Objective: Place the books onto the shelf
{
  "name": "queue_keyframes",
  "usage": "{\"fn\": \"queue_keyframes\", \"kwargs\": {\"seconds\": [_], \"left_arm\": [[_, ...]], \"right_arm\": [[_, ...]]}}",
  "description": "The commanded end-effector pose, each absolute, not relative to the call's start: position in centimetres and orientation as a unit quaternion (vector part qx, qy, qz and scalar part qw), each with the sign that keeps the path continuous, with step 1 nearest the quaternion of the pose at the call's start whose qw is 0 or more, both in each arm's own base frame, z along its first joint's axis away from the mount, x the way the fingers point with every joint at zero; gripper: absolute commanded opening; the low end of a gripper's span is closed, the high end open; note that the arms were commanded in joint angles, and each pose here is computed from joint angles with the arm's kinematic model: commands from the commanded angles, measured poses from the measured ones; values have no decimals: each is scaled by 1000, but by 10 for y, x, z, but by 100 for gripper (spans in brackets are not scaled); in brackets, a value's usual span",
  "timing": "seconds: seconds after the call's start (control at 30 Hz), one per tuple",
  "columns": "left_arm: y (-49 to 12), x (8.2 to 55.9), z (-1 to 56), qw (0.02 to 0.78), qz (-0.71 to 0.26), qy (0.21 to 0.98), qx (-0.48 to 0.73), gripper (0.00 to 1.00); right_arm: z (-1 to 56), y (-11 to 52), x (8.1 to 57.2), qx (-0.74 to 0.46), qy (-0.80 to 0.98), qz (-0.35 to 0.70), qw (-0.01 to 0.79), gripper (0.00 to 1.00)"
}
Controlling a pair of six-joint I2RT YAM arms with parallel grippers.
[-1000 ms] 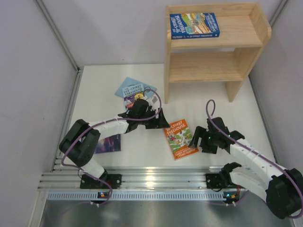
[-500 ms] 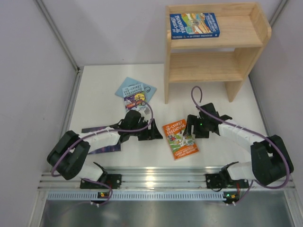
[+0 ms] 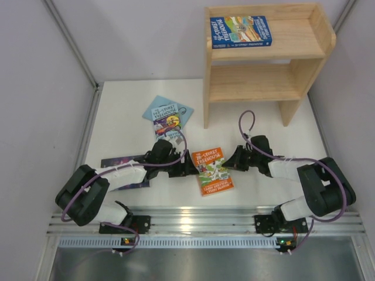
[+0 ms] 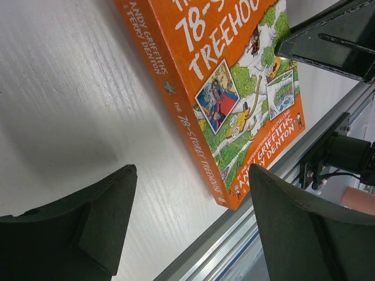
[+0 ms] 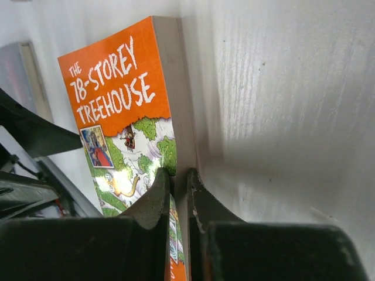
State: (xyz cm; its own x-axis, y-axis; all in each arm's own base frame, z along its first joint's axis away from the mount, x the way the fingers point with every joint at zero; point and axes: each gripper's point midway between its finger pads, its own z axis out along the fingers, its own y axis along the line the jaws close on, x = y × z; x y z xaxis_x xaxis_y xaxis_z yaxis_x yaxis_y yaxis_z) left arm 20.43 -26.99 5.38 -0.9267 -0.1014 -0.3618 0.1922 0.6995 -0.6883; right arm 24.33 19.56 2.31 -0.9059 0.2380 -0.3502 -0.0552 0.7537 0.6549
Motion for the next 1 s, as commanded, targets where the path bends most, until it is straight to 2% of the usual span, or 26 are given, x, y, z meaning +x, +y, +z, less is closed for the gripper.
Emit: {"fn": "queue_keyframes", "kwargs": {"seconds": [0.0,0.23,0.5,0.83,0.97], "left_arm": [[-274,206,60,199,-405,892,23,82],[-271,211,45,194,-391,900,9,87],[-296,223,44,177,-453,874,12,86],[-312,221,40,145,-502,853,5,80],[-316,219,47,143,-522,841,3,73]], "right_arm": [[-27,175,210,113,926,329,145,0],[-27,172,217,126,922,340,137,0],[-25,177,214,121,916,361,127,0],[-19,175,216,131,909,373,133,0],[-19,176,216,134,907,376,132,0]]}}
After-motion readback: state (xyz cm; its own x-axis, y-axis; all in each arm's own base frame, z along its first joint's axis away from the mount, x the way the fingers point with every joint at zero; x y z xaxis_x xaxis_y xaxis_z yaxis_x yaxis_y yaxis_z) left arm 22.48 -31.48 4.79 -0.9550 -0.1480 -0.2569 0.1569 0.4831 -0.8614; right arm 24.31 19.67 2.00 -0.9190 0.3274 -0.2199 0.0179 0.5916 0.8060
